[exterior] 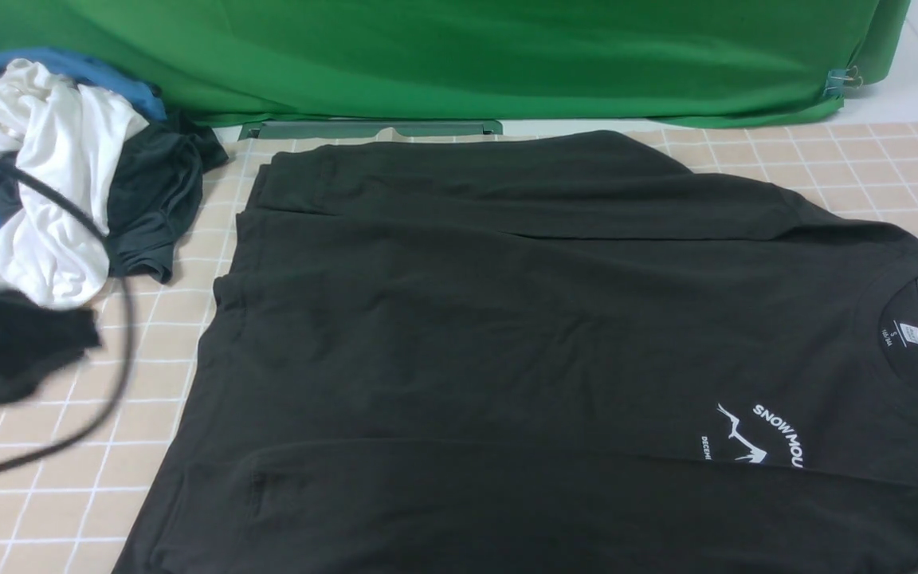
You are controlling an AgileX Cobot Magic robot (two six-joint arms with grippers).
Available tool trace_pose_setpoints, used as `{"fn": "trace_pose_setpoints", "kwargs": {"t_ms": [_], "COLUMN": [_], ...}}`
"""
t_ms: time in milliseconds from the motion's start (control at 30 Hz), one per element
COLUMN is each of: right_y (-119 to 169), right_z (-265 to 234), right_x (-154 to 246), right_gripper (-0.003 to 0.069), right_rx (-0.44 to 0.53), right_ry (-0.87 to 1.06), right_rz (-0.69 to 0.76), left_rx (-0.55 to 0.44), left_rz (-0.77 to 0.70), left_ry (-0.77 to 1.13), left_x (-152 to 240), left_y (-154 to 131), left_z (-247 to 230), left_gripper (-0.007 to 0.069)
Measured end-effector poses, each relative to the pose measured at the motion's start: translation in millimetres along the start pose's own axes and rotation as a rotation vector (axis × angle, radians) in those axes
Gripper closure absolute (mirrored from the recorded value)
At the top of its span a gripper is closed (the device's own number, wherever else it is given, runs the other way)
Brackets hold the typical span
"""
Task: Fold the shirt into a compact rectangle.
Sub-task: 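Grasp the left edge of the dark T-shirt lying flat on the table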
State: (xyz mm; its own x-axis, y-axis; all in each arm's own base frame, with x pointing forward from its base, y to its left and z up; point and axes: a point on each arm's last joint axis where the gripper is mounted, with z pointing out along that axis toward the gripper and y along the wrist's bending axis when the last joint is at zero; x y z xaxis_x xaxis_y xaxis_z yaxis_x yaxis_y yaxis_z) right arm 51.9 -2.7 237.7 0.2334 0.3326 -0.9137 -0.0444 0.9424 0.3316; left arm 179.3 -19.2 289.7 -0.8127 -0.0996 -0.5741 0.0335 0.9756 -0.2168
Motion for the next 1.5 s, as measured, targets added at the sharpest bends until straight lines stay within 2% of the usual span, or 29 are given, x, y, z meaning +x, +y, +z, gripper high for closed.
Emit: {"fn": "trace_pose_setpoints", "kwargs": {"t_ms": [33, 100, 233, 267, 300, 333, 367, 400, 533, 667, 833, 900, 967, 1033, 1133, 1233, 1267, 1333, 1467, 1500], "right_y": [5.2, 14.8, 29.2, 32.5, 32.5, 36.2, 35.6, 38.3, 40.0, 42.7, 44.7, 44.8, 44.9, 45.1, 45.3, 45.4, 45.4, 45.5, 45.5, 45.5], "right_z": [1.1, 5.6, 24.7, 38.0, 38.0, 50.9, 52.3, 68.0, 84.8, 93.3, 95.4, 95.7, 95.8, 95.9, 96.1, 96.5, 96.5, 96.5, 96.6, 96.6], "right_x": [-11.5, -30.8, -57.4, -61.6, -61.6, -66.5, -64.5, -66.6, -61.1, -52.4, -53.1, -53.4, -53.5, -53.6, -54.0, -54.3, -54.3, -54.3, -54.4, -54.4], "right_gripper": [0.0550, 0.0610, 0.0620, 0.0620, 0.0620, 0.0620, 0.0620, 0.0620, 0.0620, 0.0620, 0.0620, 0.0620, 0.0620, 0.0620, 0.0620, 0.0620, 0.0620, 0.0621, 0.0621, 0.0621], "right_rx": [-0.005, -0.006, 0.006, 0.017, 0.017, 0.019, 0.022, 0.012, -0.016, -0.061, -0.080, -0.080, -0.081, -0.081, -0.081, -0.081, -0.081, -0.082, -0.082, -0.082], "right_ry": [0.019, 0.100, 0.324, 0.439, 0.439, 0.556, 0.575, 0.684, 0.789, 0.848, 0.828, 0.823, 0.820, 0.819, 0.816, 0.811, 0.811, 0.810, 0.809, 0.809], "right_rz": [-0.004, -0.035, -0.114, -0.139, -0.139, -0.179, -0.178, -0.225, -0.251, -0.220, -0.211, -0.209, -0.206, -0.204, -0.201, -0.199, -0.199, -0.198, -0.197, -0.197], "left_rx": [0.008, 0.021, 0.011, -0.028, -0.032, -0.094, -0.094, -0.137, -0.155, -0.172, -0.183, -0.181, -0.179, -0.178, -0.177, -0.175, -0.174, -0.172, -0.167, -0.166], "left_rz": [0.007, 0.035, 0.103, 0.107, 0.092, 0.091, 0.091, 0.088, 0.088, 0.124, 0.135, 0.137, 0.140, 0.143, 0.144, 0.142, 0.138, 0.134, 0.162, 0.167], "left_ry": [0.074, 0.173, 0.308, 0.340, 0.346, 0.371, 0.371, 0.383, 0.398, 0.399, 0.391, 0.387, 0.381, 0.381, 0.380, 0.380, 0.381, 0.382, 0.385, 0.386], "left_x": [1.9, 8.2, 21.7, 25.2, 25.7, 28.5, 28.5, 29.5, 30.5, 30.7, 31.2, 31.5, 31.6, 31.9, 31.9, 32.0, 32.1, 32.3, 31.9, 31.7], "left_y": [1.2, -1.5, -16.1, -20.2, -20.0, -21.5, -21.5, -20.8, -19.7, -17.5, -15.5, -15.4, -15.3, -15.1, -15.1, -15.3, -15.5, -15.7, -15.9, -16.0], "left_z": [15.5, 36.2, 64.9, 73.3, 74.5, 84.0, 84.0, 93.2, 106.1, 123.7, 140.0, 144.6, 148.8, 151.0, 151.9, 152.3, 152.3, 152.6, 152.5, 152.5], "left_gripper": [0.0609, 0.0610, 0.0610, 0.0610, 0.0610, 0.0610, 0.0610, 0.0606, 0.0596, 0.0482, 0.0242, 0.0172, 0.0118, 0.0097, 0.0106, 0.0193, 0.0230, 0.0357, 0.0564, 0.0577]}}
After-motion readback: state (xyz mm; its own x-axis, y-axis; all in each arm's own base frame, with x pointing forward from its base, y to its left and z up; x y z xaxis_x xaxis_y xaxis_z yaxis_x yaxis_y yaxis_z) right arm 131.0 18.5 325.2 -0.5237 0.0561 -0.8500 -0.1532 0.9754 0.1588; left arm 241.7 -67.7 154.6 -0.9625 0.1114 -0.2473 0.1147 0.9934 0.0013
